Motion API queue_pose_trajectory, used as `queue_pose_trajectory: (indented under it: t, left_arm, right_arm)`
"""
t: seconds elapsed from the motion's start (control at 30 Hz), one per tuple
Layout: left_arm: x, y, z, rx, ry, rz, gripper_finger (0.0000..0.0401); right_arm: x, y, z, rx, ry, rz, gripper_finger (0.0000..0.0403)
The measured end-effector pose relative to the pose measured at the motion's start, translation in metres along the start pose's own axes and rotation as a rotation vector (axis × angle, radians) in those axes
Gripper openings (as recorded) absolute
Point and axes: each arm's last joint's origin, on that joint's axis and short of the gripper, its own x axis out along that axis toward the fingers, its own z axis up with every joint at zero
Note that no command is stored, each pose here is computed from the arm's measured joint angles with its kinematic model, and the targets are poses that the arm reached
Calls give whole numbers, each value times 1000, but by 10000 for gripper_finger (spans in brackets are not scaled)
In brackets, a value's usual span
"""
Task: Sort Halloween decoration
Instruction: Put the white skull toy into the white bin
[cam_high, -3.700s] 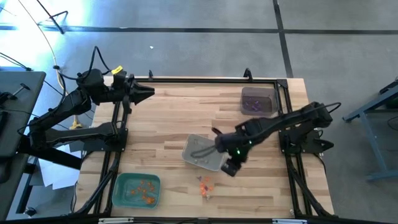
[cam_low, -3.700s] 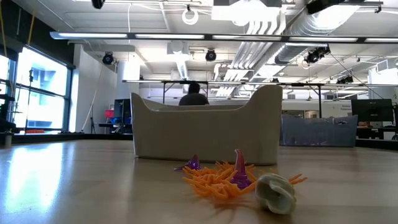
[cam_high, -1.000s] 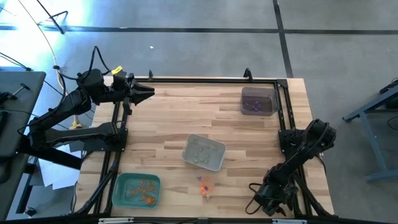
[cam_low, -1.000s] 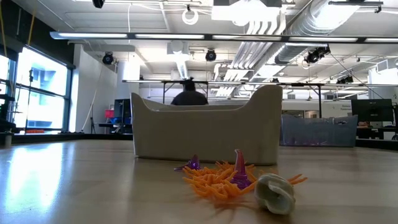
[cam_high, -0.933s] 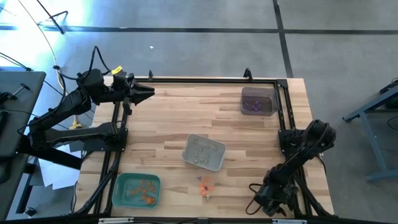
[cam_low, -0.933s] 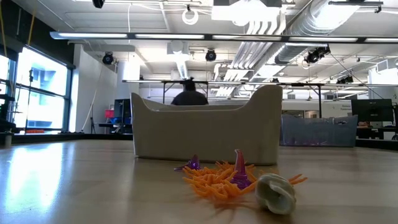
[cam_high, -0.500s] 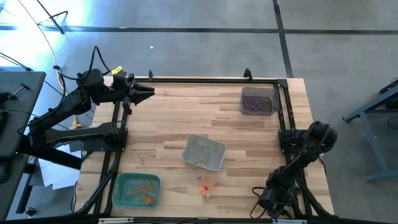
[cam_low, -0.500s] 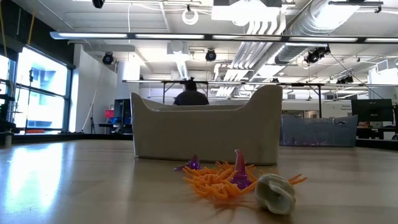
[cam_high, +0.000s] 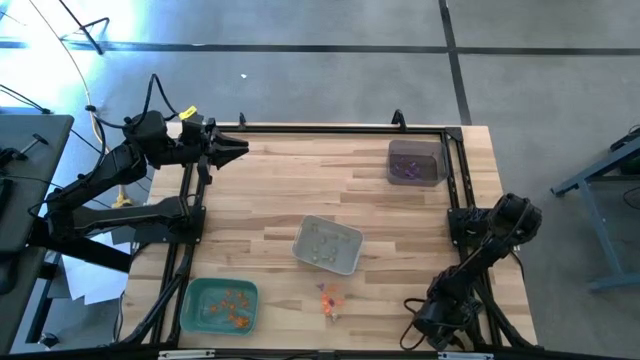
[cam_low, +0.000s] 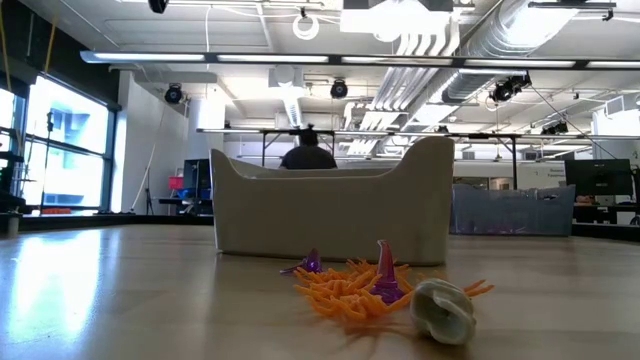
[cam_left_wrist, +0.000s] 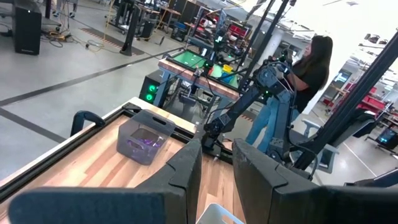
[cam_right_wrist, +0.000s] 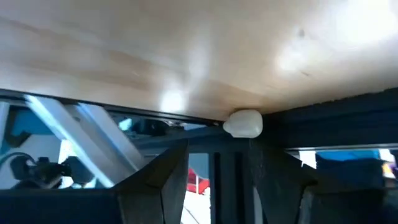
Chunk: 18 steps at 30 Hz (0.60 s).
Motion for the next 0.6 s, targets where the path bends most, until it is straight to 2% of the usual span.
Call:
queue_pose_trajectory:
  t: [0.2, 0.37, 0.6]
  left_arm:
    - [0, 0, 0, 2, 0, 0, 76]
    - [0, 0, 0, 10, 0, 0, 76]
    - [0, 0, 0, 10, 0, 0, 76]
  right_arm:
    - [-1, 0, 1, 1, -20, 11, 162]
    - [4, -2, 0, -52, -71, 7, 162]
    - [5, -5, 1, -45, -81, -12, 162]
